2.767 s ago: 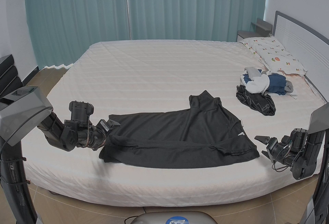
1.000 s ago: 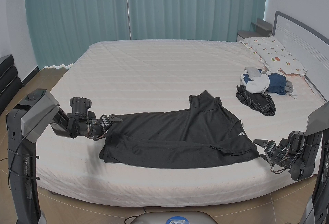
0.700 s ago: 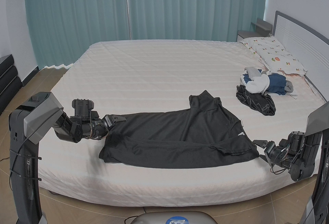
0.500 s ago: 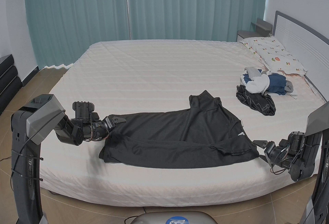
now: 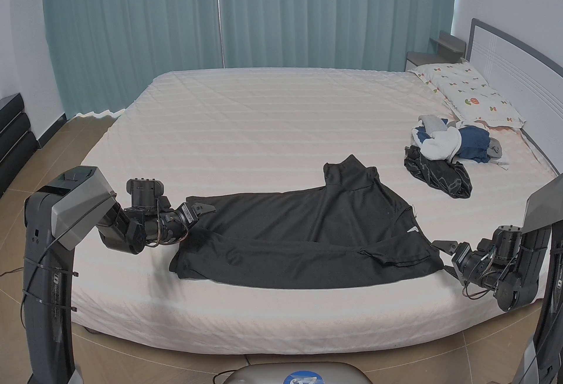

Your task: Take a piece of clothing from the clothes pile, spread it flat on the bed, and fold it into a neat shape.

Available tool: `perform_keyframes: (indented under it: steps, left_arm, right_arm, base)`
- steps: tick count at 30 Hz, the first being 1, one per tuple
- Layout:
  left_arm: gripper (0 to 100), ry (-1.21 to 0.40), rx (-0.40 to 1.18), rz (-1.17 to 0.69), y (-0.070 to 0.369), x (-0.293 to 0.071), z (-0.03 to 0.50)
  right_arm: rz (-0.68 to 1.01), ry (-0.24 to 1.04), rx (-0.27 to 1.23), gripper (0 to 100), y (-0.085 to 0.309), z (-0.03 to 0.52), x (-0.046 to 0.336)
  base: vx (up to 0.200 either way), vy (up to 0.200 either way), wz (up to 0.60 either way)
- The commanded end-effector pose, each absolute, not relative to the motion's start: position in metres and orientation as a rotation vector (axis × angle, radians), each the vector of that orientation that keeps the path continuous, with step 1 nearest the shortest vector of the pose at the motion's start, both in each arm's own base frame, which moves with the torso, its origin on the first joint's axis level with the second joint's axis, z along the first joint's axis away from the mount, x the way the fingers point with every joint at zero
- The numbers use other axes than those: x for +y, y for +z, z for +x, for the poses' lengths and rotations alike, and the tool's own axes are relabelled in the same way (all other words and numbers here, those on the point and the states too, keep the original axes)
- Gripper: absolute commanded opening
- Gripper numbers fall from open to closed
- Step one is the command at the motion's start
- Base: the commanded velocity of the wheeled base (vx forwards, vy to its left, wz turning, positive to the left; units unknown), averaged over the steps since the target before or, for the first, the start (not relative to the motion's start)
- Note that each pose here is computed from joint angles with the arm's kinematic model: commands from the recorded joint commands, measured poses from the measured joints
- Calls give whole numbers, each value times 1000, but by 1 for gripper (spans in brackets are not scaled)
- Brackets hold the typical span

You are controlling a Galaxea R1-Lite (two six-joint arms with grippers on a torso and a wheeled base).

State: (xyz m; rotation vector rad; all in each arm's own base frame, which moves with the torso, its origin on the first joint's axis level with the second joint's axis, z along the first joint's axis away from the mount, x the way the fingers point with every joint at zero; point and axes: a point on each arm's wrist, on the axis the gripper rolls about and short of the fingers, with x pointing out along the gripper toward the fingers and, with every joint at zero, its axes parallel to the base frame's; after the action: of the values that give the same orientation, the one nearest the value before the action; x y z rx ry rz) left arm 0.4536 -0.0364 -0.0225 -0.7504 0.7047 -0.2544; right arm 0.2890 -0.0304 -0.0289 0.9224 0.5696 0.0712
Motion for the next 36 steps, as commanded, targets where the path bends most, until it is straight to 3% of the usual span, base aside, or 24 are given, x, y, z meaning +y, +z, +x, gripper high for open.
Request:
perform_keyframes:
  steps: [1,2,13,29,36]
  left_arm:
    - [100,-249,718,-753,-27,-37,451]
    - [0,-250,721,-752,-27,-37,451]
    - [0,-234,739,-737,-30,-37,445]
    - [0,-164,704,-717,22,-32,401]
    - [0,-186,650,-714,61,-31,380]
  right_arm:
    - [920,76,561,100,-28,290,-30]
    - [921,75,562,100,-28,289,-30]
    - [921,74,562,100,-28,289,-30]
    - [797,190,461,100,0,305,-14]
    - [742,208,505,100,-2,321,-5]
  base:
    - [0,0,0]
    - [0,0,0]
    - [0,0,0]
    - [0,0,0]
    - [0,0,0]
